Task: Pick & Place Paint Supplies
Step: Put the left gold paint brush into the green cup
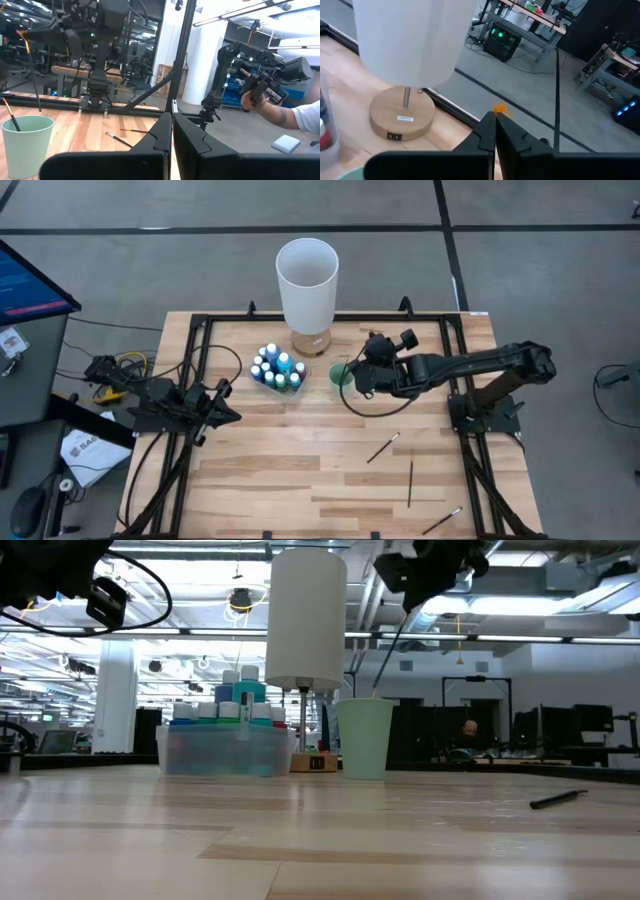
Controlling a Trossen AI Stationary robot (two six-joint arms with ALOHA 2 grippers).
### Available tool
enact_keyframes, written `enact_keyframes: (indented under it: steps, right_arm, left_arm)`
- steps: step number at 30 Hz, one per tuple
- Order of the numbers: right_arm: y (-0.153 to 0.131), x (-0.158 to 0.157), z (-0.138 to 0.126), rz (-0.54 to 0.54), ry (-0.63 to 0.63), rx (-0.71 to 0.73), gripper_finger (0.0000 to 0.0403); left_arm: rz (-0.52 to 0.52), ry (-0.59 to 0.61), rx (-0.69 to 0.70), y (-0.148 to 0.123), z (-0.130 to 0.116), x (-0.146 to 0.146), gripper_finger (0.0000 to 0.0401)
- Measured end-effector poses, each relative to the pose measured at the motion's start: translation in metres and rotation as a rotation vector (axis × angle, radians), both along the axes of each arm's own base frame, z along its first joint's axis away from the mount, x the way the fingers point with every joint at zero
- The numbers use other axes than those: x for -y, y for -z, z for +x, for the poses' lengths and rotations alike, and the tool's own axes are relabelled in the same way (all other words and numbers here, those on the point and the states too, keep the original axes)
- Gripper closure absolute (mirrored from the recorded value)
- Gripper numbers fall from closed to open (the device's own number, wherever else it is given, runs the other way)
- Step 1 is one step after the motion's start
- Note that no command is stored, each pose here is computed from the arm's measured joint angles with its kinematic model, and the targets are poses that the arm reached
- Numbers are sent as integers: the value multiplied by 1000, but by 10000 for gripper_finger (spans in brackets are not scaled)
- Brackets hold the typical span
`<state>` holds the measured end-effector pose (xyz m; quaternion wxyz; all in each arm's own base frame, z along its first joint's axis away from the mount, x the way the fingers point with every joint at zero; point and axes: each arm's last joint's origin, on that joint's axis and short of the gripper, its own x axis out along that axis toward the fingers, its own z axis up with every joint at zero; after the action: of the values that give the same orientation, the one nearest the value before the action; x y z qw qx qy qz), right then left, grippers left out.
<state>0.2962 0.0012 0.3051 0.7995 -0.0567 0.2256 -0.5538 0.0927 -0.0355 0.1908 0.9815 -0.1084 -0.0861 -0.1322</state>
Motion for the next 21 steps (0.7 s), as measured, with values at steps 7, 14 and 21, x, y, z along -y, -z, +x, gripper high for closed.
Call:
enact_keyframes:
  steps: [7, 14, 21]
  right_arm:
    - [17, 2, 1, -11, 4, 1, 403]
    - [26, 6, -1, -9, 14, -23, 399]
    - [32, 6, -2, -4, 9, -33, 371]
  left_arm:
    - [0, 0, 0, 0, 0, 0, 399]
    - [-1, -1, 0, 0, 0, 0, 399]
    - [-2, -5, 1, 0, 0, 0, 399]
